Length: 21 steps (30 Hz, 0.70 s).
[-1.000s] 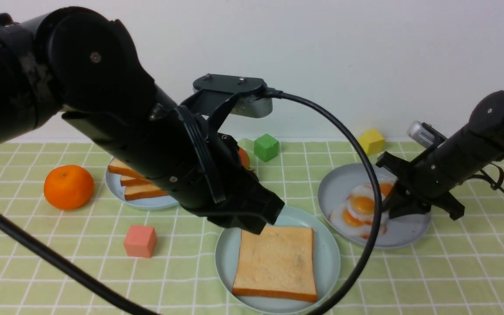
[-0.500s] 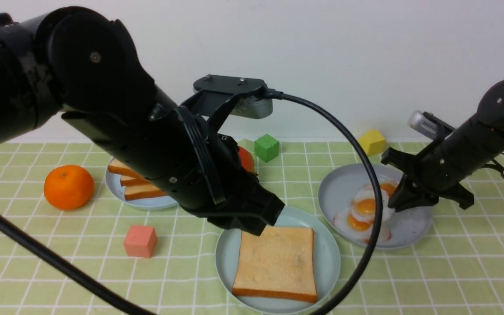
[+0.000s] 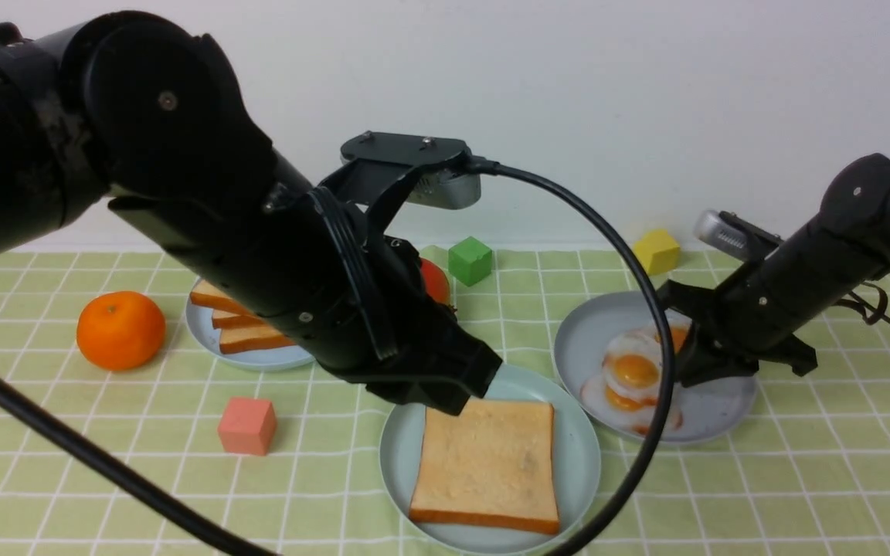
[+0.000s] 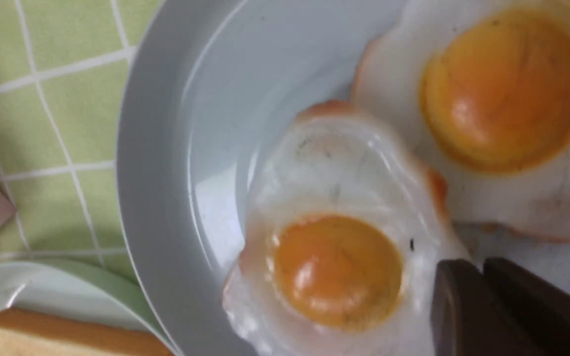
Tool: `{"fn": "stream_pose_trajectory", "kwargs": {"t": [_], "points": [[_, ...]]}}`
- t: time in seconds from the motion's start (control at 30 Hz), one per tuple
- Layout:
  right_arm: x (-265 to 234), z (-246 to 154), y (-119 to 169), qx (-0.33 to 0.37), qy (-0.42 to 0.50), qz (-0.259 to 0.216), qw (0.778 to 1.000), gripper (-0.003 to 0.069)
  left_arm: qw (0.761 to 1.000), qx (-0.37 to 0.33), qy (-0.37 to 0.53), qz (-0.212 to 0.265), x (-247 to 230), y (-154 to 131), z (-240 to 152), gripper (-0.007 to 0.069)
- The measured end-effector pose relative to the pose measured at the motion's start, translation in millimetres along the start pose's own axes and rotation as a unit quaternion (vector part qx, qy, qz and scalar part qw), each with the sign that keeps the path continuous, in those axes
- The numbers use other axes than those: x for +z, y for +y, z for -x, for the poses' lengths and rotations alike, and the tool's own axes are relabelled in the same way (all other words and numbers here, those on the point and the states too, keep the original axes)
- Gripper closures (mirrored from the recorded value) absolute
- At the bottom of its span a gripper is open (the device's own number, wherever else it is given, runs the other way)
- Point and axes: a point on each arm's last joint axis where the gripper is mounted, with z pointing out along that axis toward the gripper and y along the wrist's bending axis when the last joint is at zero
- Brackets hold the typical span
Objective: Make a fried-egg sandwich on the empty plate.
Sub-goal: Use the right arm to grab a fried egg
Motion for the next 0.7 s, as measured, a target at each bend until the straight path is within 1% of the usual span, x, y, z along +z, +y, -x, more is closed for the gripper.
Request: {"fn": "stream_pose_trajectory", "kwargs": {"t": [0.03, 0.07, 0.13, 0.17, 0.23, 0.3, 0.37, 0.5, 0.53, 0.57, 0.67, 0.7], "points": [[0.1, -0.9, 0.4, 0.001, 0.004, 0.000, 1.000, 0.0501, 1.000, 0.000, 0.000, 0.000, 0.0, 0.0, 0.0, 0.0548], [0.1, -1.0, 0.4, 0.001, 0.005, 0.000, 1.000, 0.0494, 1.000, 0.000, 0.000, 0.000, 0.0, 0.0, 0.0, 0.0547], [0.1, -1.5, 1.2, 0.016, 0.008, 0.004, 1.000, 0.0387, 1.000, 0.000, 0.000, 0.000, 0.0, 0.0, 0.0, 0.0545], [0.0, -1.4, 1.1, 0.020, 0.008, 0.006, 1.000, 0.0371, 1.000, 0.000, 0.000, 0.000, 0.0, 0.0, 0.0, 0.0545], [-0.2, -1.5, 2.7, 0.044, 0.010, 0.017, 0.999, 0.0289, 1.000, 0.000, 0.000, 0.000, 0.0, 0.0, 0.0, 0.0543], [-0.3, -1.4, 4.6, 0.058, 0.010, 0.027, 0.998, 0.0235, 1.000, 0.000, 0.000, 0.000, 0.0, 0.0, 0.0, 0.0541], [1.7, -1.3, 5.4, 0.072, 0.012, 0.036, 0.997, 0.0206, 1.000, 0.000, 0.000, 0.000, 0.0, 0.0, 0.0, 0.0540], [9.4, -0.9, 3.7, 0.088, 0.017, 0.043, 0.995, 0.0203, 1.000, 0.000, 0.000, 0.000, 0.0, 0.0, 0.0, 0.0540], [11.0, -0.7, 3.0, 0.092, 0.018, 0.044, 0.995, 0.0225, 1.000, 0.000, 0.001, 0.000, 0.0, 0.0, -0.1, 0.0540], [11.0, -0.7, 3.0, 0.092, 0.018, 0.044, 0.995, 0.0230, 1.000, 0.000, 0.001, 0.000, 0.0, 0.0, -0.1, 0.0540], [12.2, -0.6, 1.9, 0.093, 0.019, 0.043, 0.995, 0.0326, 1.000, 0.000, 0.001, 0.000, 0.0, 0.0, -0.1, 0.0536], [12.2, -0.7, 1.6, 0.091, 0.019, 0.041, 0.995, 0.0371, 1.000, 0.000, 0.001, 0.000, 0.0, 0.0, -0.1, 0.0534]]}}
